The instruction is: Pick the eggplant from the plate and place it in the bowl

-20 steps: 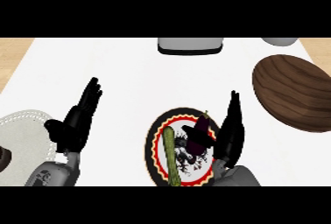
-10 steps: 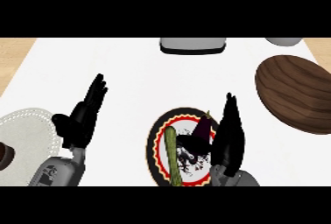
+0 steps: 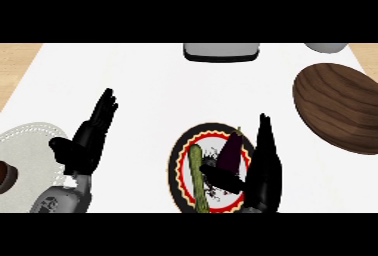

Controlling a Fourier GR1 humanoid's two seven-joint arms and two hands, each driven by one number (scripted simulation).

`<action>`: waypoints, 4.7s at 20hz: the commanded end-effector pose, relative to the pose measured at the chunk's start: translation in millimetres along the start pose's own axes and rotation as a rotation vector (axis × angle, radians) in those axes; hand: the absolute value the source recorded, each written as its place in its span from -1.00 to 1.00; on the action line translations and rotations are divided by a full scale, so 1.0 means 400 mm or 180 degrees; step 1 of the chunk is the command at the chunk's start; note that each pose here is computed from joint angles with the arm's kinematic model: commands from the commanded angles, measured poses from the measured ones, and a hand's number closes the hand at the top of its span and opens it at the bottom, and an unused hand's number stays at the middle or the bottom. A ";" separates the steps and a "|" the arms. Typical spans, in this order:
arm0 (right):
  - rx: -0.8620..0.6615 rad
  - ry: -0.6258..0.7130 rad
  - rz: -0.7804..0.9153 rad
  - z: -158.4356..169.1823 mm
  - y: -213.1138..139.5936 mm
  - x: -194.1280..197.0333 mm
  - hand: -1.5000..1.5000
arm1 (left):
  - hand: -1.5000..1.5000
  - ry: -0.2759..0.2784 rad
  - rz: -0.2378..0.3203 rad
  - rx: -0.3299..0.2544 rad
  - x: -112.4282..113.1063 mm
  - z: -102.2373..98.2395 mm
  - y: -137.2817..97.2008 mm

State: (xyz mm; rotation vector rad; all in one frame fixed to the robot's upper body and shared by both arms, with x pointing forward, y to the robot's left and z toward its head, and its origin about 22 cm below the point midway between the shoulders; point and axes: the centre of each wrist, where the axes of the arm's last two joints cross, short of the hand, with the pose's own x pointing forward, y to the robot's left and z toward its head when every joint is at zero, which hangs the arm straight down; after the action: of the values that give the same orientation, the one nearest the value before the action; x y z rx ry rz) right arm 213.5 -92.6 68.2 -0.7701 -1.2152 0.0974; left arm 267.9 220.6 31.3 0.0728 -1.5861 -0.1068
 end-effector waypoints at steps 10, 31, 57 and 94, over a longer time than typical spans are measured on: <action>0.0053 0.0341 -0.0527 0.003 0.027 0.012 -1.00 | 0.00 -0.0057 0.0008 -0.0028 0.028 -0.026 -0.015; -0.0124 0.0756 0.0059 -0.047 0.142 -0.213 -1.00 | 0.00 -0.0044 0.0007 -0.0075 0.004 -0.005 0.018; 0.2157 -0.1415 0.0240 -0.015 0.048 -0.188 1.00 | 0.00 -0.0014 -0.0007 0.0038 -0.016 -0.019 0.006; 0.0190 -0.2161 0.0593 -0.289 -0.609 0.148 1.00 | 0.00 -0.0027 0.0012 -0.0051 0.003 -0.001 -0.008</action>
State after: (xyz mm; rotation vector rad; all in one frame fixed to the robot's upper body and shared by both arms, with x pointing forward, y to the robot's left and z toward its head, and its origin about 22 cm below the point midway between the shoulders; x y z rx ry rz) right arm 234.7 -286.7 244.8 -0.6928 -1.8266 0.5592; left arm 271.2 211.8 29.0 0.0593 -1.5939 -0.1212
